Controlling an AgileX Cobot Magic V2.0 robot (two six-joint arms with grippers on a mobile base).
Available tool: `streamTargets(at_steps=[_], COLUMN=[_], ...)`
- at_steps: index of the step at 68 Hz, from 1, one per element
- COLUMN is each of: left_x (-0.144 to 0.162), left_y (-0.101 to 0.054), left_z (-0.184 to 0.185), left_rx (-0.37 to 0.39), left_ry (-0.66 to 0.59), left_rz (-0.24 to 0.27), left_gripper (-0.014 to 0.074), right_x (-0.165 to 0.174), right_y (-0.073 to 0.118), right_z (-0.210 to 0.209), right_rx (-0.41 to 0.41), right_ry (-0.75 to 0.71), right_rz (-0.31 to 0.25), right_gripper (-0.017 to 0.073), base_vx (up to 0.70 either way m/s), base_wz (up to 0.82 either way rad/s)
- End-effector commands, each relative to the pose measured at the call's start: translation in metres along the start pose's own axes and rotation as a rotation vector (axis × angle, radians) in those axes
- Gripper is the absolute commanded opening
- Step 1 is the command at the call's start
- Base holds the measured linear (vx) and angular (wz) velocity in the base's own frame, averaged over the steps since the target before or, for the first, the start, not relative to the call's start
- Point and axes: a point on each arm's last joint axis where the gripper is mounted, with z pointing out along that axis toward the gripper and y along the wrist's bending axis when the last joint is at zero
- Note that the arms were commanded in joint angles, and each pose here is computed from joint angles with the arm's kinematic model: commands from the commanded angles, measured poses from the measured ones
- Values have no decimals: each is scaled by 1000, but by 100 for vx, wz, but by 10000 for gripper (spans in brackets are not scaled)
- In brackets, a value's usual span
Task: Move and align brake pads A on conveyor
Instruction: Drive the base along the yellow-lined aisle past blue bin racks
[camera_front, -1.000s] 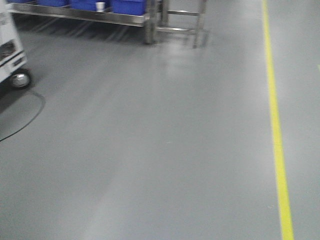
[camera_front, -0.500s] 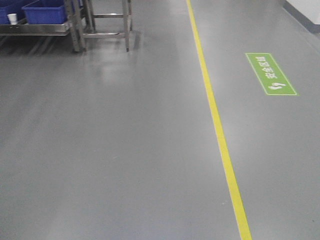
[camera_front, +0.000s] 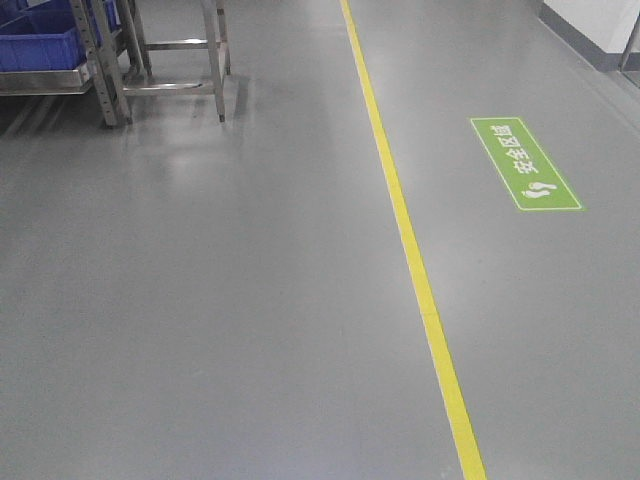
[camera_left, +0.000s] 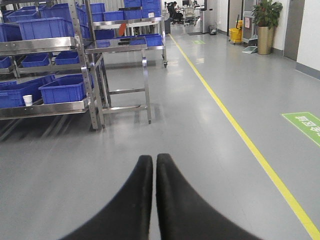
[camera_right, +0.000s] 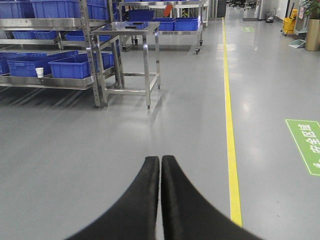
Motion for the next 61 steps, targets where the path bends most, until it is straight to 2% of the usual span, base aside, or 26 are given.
streamTargets(at_steps=[1, 61], left_x=[-14, -14], left_y=[0, 0], left_z=[-5, -5], left_rx=[3, 3], left_ry=[-114, -112], left_rz=[-11, -11], left_gripper=[-6, -6], right_x=[-15, -15], right_y=[0, 0], right_z=[-1, -1], right_rx=[1, 1], right_ry=[-92, -92], right_rz=[-6, -6], right_gripper=[-6, -6], base_vx=[50, 58], base_wz=[-4, -7])
